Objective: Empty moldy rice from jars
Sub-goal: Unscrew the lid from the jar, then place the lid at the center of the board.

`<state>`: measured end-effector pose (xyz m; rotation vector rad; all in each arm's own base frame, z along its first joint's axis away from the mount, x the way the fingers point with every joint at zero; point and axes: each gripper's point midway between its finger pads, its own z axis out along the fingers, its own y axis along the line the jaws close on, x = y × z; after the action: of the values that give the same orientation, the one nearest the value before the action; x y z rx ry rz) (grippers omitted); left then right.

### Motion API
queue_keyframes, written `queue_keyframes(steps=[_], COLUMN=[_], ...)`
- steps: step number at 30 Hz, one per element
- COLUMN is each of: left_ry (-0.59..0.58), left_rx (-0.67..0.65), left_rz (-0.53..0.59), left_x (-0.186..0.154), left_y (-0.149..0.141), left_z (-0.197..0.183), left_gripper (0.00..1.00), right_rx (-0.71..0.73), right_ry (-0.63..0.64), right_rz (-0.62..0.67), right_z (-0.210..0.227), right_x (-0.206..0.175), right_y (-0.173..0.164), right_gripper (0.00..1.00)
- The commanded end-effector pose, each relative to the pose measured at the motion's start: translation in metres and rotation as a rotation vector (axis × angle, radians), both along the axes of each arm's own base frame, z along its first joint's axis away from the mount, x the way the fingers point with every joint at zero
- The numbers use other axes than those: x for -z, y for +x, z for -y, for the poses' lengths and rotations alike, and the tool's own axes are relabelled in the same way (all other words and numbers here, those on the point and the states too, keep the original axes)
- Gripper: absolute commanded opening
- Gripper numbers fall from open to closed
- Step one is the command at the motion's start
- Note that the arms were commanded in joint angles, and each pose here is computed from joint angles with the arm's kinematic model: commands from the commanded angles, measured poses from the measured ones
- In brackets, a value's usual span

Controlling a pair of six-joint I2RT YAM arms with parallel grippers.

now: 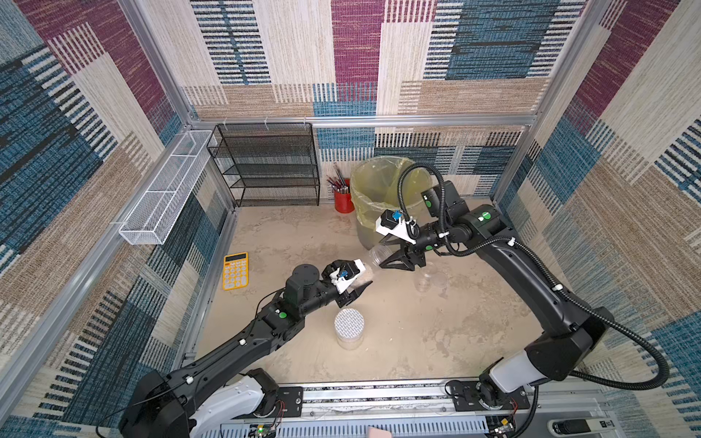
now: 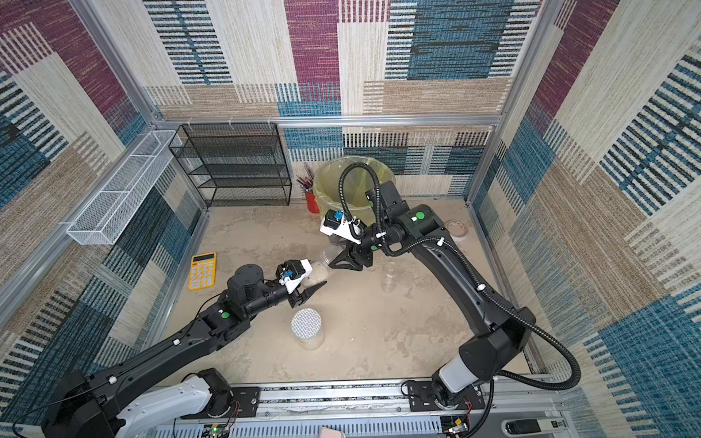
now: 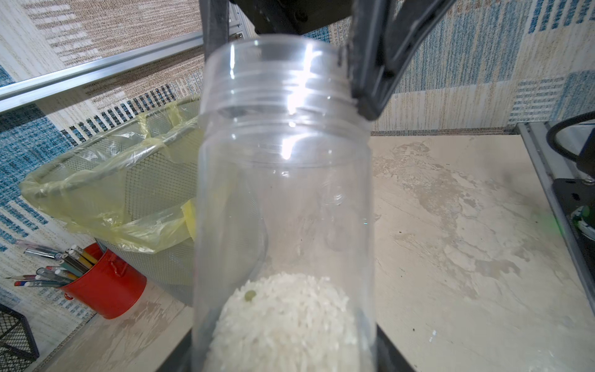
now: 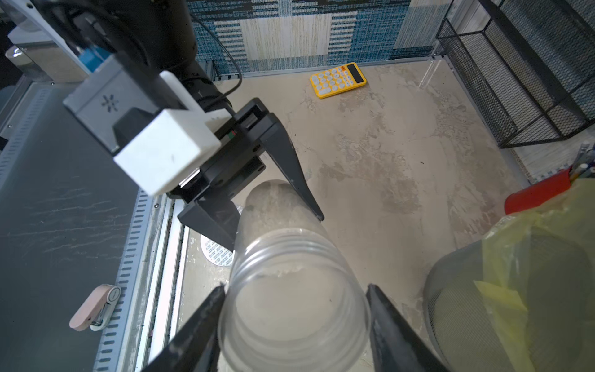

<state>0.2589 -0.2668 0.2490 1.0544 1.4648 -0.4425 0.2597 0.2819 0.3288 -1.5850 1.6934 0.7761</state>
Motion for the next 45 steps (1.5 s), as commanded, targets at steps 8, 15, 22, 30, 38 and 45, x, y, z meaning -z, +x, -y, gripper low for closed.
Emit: queue_keyframes(steps=[8, 15, 22, 30, 38, 45], left_ry=[0.014, 0.012, -0.013, -0.077, -0.14, -0.16], left_rx=[-0.031, -0.075, -0.126, -0.197, -0.241, -0.246], left_rz=[-0.045, -0.021, -0.016, 0.009, 0.025, 0.018], left_x=[0.008, 0.007, 0.004, -0.007, -0.017, -0.019], left_y=[0.003, 0.007, 0.013, 0.015, 0.017, 0.016], left_z=[-0.004, -0.012, -0.022, -0.043, -0.054, -0.056], left_gripper=[0.0, 0.0, 0.0, 0.0, 0.0, 0.0], right_rx=[-0.027, 0.037, 0.155, 0.265, 0.416, 0.527], right_ry=[0.018, 0.033, 0.051, 0.063, 0.023, -0.075], right_rz=[0.087, 0.09, 0.055, -0.053, -0.176, -0.271], right_z=[0.003, 0.01, 0.018, 0.023, 0.024, 0.005], right_x=[-0.006, -0.004, 0.016, 0.045, 0.107, 0.154], right_y=[0.012, 0.023, 0.035, 0.036, 0.039, 0.042], right_gripper=[0.47, 0.43, 0.42, 0.41, 0.45, 0.46])
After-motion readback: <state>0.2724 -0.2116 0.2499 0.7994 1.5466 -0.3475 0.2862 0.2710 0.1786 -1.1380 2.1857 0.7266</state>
